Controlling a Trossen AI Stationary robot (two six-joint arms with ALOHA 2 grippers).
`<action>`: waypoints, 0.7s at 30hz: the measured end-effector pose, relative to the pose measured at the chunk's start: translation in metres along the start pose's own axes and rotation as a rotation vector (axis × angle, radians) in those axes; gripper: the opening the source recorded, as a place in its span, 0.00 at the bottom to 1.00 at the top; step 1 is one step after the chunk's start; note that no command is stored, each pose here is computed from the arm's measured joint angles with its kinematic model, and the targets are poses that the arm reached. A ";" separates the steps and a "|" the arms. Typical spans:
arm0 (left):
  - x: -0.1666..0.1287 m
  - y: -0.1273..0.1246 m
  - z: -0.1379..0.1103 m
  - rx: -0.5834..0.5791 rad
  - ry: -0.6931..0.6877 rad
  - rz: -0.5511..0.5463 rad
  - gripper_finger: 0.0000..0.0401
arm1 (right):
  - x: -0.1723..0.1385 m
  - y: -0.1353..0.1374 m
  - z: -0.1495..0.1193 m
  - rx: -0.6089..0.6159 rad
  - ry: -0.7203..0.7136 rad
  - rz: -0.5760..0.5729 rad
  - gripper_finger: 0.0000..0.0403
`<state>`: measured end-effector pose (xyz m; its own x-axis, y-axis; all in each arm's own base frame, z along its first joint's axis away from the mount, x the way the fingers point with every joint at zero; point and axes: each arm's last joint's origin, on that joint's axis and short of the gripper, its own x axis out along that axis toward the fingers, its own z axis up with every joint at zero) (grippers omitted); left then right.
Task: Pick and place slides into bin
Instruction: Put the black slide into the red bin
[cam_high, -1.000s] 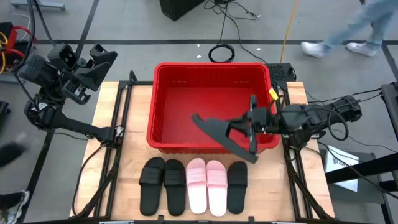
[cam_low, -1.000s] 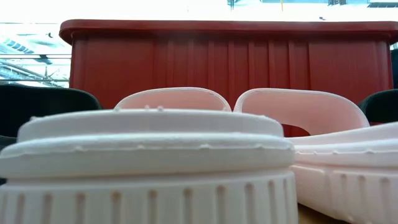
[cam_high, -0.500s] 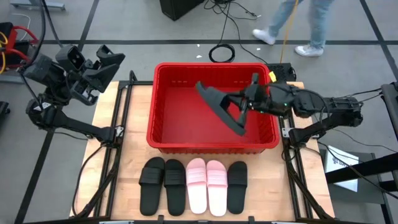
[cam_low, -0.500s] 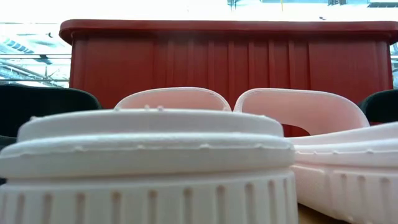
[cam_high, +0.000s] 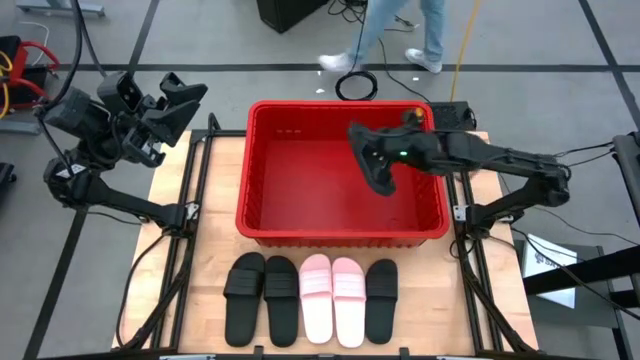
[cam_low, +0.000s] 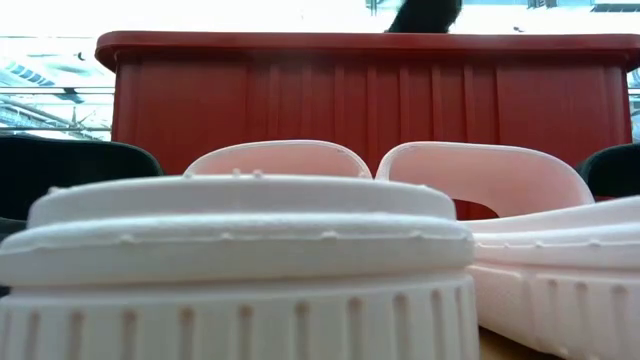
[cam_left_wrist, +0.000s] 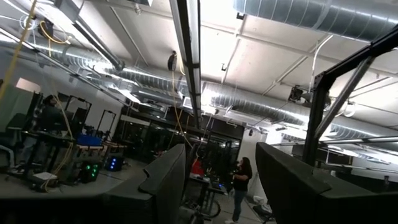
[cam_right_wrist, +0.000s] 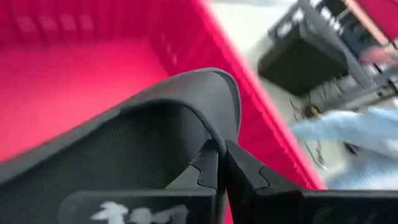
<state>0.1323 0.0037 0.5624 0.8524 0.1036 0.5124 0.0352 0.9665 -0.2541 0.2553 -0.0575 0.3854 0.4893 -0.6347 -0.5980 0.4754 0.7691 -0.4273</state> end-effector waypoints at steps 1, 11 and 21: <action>0.000 0.000 0.000 0.000 0.000 0.004 0.50 | 0.008 0.002 -0.002 -0.023 0.044 -0.003 0.00; 0.000 0.001 0.000 0.003 -0.011 0.043 0.50 | 0.072 0.025 -0.011 -0.242 0.305 -0.128 0.00; 0.000 0.002 0.000 0.058 -0.014 0.060 0.50 | 0.117 0.033 -0.007 -0.285 0.314 -0.166 0.00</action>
<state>0.1321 0.0054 0.5624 0.8449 0.1646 0.5090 -0.0461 0.9704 -0.2372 0.3231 -0.1056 0.2966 0.1570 -0.7318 -0.6632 0.2868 0.6764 -0.6784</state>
